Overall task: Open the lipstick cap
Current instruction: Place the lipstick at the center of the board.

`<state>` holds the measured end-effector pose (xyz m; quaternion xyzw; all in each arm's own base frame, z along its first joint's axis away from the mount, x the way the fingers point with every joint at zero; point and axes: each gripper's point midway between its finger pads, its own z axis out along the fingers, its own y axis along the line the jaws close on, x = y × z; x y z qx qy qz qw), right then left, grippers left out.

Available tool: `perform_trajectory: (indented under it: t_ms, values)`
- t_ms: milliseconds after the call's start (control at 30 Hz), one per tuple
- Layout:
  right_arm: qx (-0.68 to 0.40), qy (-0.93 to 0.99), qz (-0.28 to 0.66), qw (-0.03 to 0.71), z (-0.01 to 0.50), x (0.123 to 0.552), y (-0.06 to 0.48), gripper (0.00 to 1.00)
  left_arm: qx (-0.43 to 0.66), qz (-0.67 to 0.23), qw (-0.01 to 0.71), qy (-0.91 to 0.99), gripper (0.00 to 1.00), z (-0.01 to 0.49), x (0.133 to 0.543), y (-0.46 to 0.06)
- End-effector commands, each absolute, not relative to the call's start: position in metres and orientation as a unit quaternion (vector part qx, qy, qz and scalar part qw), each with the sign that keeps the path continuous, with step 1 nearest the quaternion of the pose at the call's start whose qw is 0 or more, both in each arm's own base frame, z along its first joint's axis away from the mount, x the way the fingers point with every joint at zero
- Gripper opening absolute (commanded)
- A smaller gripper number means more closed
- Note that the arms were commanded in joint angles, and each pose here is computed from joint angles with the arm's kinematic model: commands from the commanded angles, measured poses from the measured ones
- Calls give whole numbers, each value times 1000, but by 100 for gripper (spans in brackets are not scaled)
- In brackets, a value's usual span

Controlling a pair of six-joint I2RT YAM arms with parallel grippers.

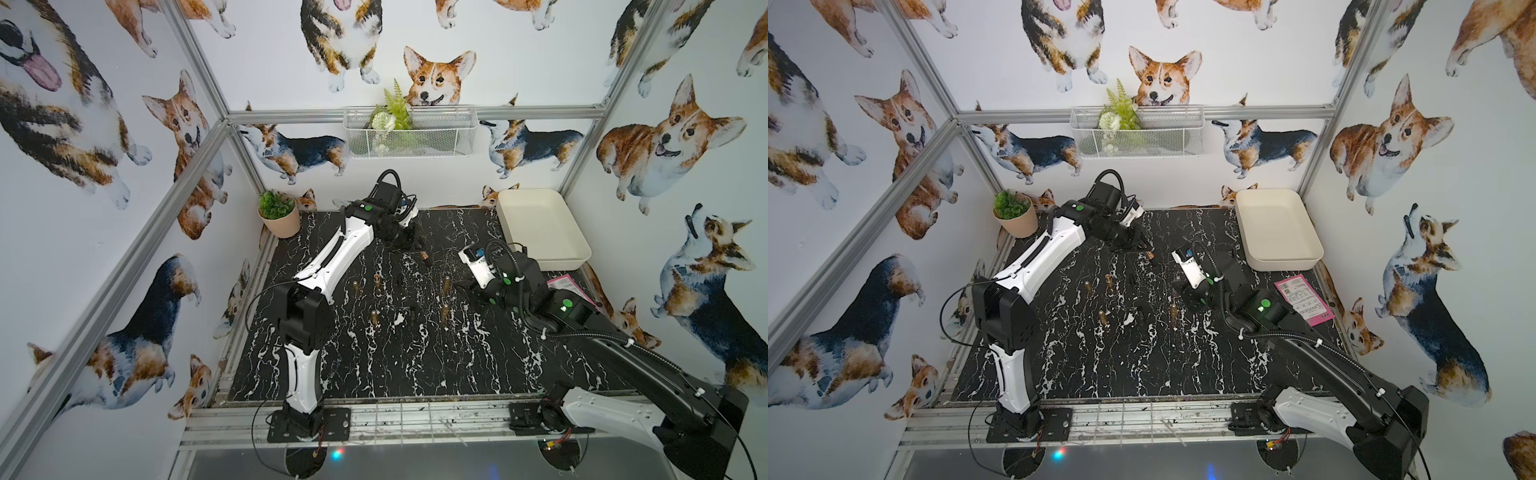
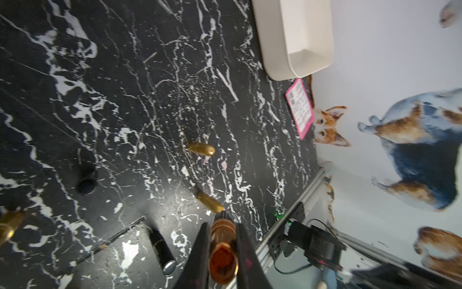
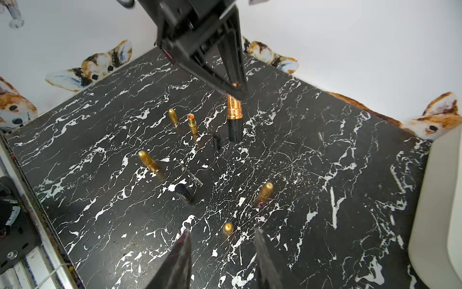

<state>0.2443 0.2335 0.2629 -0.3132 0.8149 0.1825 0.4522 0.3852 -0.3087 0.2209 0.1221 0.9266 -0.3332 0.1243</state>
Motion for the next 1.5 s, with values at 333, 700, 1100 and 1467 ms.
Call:
perform_trajectory:
  t_ms: [333, 700, 1100, 1467]
  values:
    - [-267, 837, 118, 463, 250, 251, 200, 47, 151, -152, 180, 960, 12, 139, 417, -304]
    - [-252, 847, 107, 456, 236, 255, 193, 48, 151, -76, 221, 961, 12, 99, 431, -301]
    - [-248, 850, 102, 454, 234, 257, 191, 48, 160, -69, 255, 951, 12, 82, 432, -308]
    - [-257, 850, 104, 447, 231, 257, 194, 48, 148, -72, 254, 953, 14, 71, 429, -307]
